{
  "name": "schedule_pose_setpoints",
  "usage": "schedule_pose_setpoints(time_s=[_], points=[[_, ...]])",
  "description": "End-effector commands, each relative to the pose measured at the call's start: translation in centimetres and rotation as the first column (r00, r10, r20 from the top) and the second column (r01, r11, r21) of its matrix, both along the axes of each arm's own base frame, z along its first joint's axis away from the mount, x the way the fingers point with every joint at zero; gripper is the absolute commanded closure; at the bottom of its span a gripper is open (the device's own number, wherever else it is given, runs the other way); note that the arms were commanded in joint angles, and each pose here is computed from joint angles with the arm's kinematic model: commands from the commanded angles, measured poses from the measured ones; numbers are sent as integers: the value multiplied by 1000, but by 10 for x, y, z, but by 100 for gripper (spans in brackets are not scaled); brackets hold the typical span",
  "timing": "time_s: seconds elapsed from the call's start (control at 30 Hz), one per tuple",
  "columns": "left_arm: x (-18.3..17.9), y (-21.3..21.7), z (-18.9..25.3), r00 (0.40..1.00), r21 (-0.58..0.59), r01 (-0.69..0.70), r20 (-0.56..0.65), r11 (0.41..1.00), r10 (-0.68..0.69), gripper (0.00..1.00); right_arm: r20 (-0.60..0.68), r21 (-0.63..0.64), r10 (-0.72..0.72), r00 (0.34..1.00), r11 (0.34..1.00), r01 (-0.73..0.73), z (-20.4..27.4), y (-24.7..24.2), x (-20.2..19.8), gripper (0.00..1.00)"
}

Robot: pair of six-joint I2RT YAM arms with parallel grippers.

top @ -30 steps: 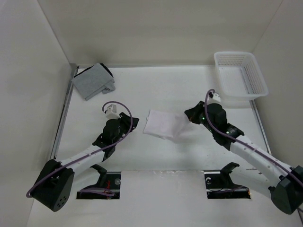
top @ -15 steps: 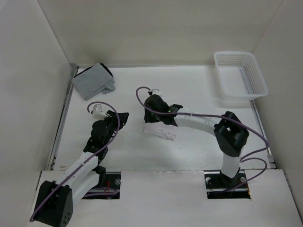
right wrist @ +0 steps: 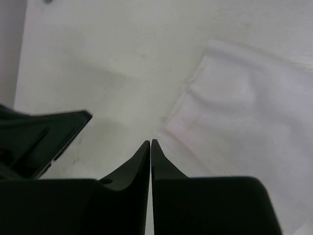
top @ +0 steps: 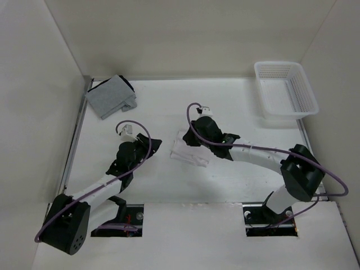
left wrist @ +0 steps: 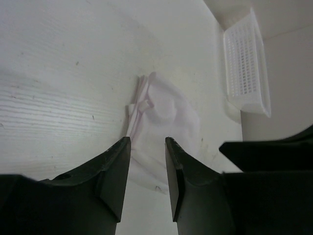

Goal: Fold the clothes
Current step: Fold the tank top

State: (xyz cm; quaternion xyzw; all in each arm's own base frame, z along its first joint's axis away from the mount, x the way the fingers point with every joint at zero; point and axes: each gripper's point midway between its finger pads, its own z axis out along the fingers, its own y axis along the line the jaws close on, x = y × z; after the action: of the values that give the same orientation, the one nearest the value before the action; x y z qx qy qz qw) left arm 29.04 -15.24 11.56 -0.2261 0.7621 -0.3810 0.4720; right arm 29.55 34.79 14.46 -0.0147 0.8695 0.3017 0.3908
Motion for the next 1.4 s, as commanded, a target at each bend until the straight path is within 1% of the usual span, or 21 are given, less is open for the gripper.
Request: schedule_pose_setpoints(time_s=[0.0, 0.13, 0.23, 0.4, 0.6, 0.73, 0.83, 0.93, 1.0, 1.1, 1.2, 1.37], points=[[12, -21, 38, 993, -55, 44, 115, 998, -38, 67, -24, 69, 11, 1000, 998, -10, -22, 10, 6, 95], [11, -26, 32, 994, -40, 45, 103, 998, -41, 67, -42, 65, 4, 999, 998, -2, -50, 17, 12, 97], [9, -25, 27, 995, -34, 42, 94, 999, -39, 67, -51, 82, 6, 999, 997, -2, -61, 27, 10, 99], [6, -18, 19, 996, -22, 29, 81, 999, -27, 67, -56, 93, 31, 998, 995, -26, -73, 41, -13, 99], [7, -15, 14, 997, -16, 24, 68, 1000, -23, 67, -127, 64, 59, 990, 997, -52, -104, 43, -40, 98], [6, -11, 17, 997, -21, 15, 79, 1000, -13, 67, -123, 75, 93, 988, 994, -84, -97, 47, -52, 96], [6, -10, 21, 996, -23, 14, 87, 1000, -12, 67, -72, 138, 124, 990, 984, -113, -61, 46, -56, 95], [7, -13, 27, 995, -21, 18, 97, 1000, -16, 67, -7, 188, 93, 996, 978, -90, -26, 33, -42, 95], [8, -15, 26, 995, -18, 23, 97, 1000, -22, 67, 12, 188, 65, 998, 980, -66, -20, 28, -31, 96], [9, -17, 22, 996, -13, 26, 87, 1000, -25, 67, -5, 165, 50, 999, 985, -48, -35, 32, -22, 97], [8, -16, 21, 996, -15, 25, 90, 1000, -23, 67, -35, 140, 41, 999, 990, -36, -60, 41, -14, 98], [7, -11, 21, 996, -13, 13, 93, 1000, -12, 67, -72, 158, 35, 997, 987, -24, -86, 54, -10, 99]])
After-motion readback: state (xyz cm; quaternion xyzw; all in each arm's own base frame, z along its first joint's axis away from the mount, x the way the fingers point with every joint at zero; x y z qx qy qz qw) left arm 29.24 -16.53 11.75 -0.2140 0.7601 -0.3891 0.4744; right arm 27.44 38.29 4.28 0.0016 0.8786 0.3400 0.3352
